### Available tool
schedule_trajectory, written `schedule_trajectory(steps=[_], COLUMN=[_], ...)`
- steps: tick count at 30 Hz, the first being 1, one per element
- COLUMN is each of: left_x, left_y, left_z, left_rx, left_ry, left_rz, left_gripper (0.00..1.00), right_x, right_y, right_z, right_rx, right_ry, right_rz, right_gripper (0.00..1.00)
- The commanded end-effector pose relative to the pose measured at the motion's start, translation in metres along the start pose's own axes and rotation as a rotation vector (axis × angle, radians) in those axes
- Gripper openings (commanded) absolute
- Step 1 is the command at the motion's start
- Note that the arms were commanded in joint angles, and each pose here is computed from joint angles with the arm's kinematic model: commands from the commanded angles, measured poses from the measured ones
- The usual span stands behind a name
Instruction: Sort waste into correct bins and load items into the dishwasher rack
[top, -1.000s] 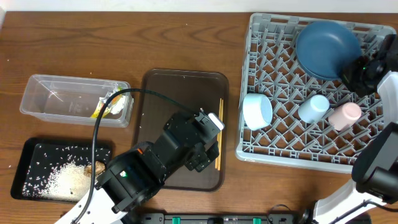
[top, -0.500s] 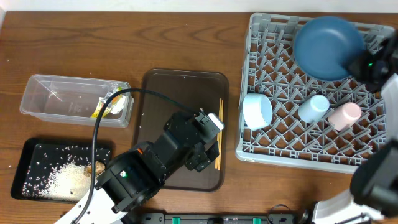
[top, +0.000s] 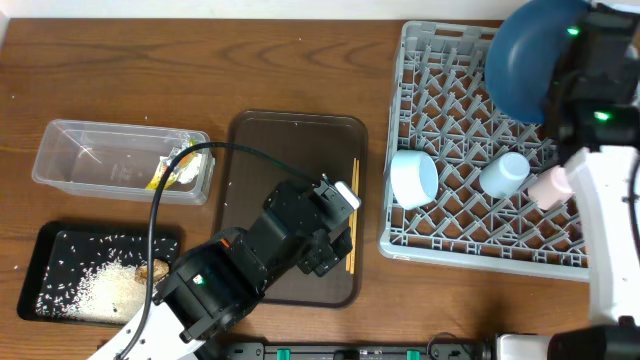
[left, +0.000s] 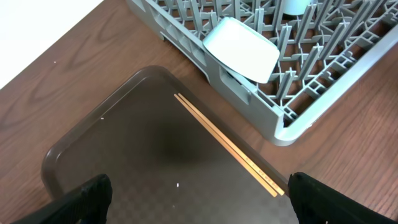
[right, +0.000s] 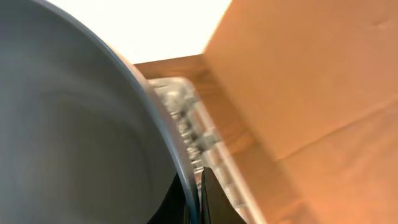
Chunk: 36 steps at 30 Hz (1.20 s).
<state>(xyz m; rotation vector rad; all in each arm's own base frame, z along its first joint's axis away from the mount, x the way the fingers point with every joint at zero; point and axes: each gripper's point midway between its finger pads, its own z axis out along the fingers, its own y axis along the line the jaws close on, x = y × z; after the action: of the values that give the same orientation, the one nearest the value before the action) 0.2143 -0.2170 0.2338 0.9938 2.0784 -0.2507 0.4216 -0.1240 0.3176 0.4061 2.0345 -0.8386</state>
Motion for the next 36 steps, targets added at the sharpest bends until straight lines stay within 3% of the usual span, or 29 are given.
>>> schedule_trajectory(steps=[1,14,29,33,36], left_x=[-0.007,-0.007,-0.007,-0.007,-0.007], left_y=[0.002,0.002,0.002,0.002,0.002], left_z=[-0.003,-0.003,-0.003,-0.003,-0.003], left_rx=[-0.007,-0.007,-0.007,-0.007,-0.007], left_ry=[-0.017,-0.017,-0.017,-0.017,-0.017], left_rz=[-0.023,-0.023,-0.023,-0.023,-0.023], left_gripper=[0.91,0.91,0.91,0.91,0.91], right_x=[-0.008,-0.005,0.013,0.01,0.009], right_y=[-0.032,0.048,0.114,0.127,0.133], right_z=[-0.011,0.017,0.018,0.01,0.006], right_rx=[0.298,0.367,0.306,0.273,0.256], right_ry=[-0.009,-0.013,-0.036,-0.063,-0.076], right_rz=[-0.116,-0.426,-0.548,-0.546,-0.549], right_gripper=[0.01,0.01,0.01,0.14,0.14])
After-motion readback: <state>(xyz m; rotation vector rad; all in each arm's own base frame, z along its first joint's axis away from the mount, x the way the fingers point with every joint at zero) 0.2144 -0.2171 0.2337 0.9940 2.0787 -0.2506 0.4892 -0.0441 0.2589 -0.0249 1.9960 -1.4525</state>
